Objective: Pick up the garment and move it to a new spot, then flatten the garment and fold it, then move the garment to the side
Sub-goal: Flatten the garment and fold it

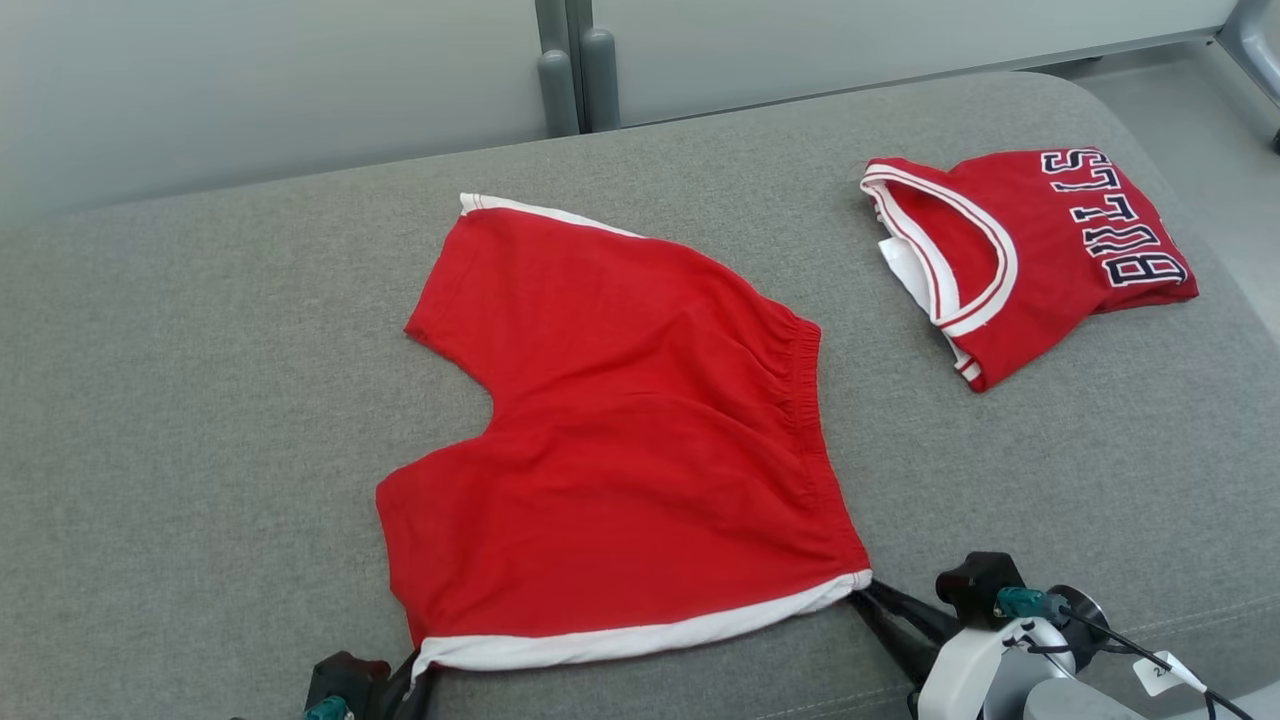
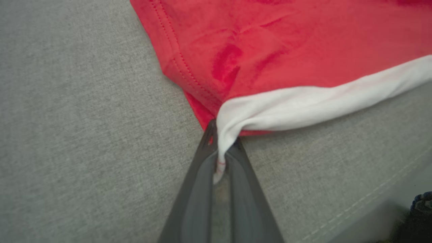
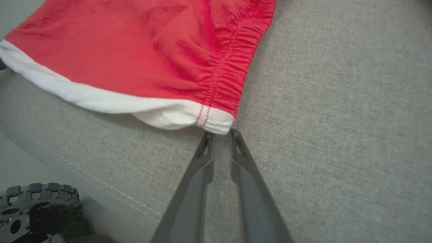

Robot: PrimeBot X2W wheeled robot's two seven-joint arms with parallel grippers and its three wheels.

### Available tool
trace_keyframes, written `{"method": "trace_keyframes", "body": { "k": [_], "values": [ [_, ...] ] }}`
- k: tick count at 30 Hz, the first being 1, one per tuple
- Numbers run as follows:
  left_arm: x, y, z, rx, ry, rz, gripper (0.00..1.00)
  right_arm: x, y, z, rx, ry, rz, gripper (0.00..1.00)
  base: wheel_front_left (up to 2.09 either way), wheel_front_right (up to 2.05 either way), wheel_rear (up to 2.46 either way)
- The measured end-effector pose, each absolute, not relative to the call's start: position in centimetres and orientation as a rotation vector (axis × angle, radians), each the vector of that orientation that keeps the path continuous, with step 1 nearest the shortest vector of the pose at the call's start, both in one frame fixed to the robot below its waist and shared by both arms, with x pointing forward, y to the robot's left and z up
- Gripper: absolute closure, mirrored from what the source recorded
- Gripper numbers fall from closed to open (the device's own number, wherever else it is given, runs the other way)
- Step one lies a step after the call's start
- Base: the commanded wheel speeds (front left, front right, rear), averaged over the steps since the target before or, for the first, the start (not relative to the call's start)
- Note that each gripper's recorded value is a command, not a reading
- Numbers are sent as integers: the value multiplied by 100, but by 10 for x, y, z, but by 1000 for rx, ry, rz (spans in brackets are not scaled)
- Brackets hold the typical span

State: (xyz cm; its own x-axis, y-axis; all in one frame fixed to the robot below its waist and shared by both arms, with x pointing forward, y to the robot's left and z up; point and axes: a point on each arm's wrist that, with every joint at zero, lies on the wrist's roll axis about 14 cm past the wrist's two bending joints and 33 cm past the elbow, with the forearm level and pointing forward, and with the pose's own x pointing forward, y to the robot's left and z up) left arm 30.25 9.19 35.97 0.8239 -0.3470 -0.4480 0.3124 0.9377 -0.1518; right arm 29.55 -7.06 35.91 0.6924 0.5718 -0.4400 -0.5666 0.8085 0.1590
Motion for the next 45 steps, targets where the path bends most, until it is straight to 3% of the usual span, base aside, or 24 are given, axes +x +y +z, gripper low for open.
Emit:
{"method": "trace_keyframes", "body": {
  "k": [2,4,13,26,35,45],
  "values": [
    [304,92,360,-81,491,-347,57,295,-71,357,11,501,634,0,0,0,0],
    [304,92,359,-89,492,-347,0,295,-73,356,7,508,630,0,0,0,0],
    [309,102,362,-113,476,-309,0,305,-92,357,-8,494,581,0,0,0,0],
    [294,143,361,-104,477,-203,0,339,-138,398,-66,343,445,0,0,0,0],
    [337,138,430,-190,230,-179,0,375,-140,477,-76,76,379,0,0,0,0],
    [369,121,502,-315,7,-165,0,384,-137,535,5,-108,291,0,0,0,0]
  ]
}}
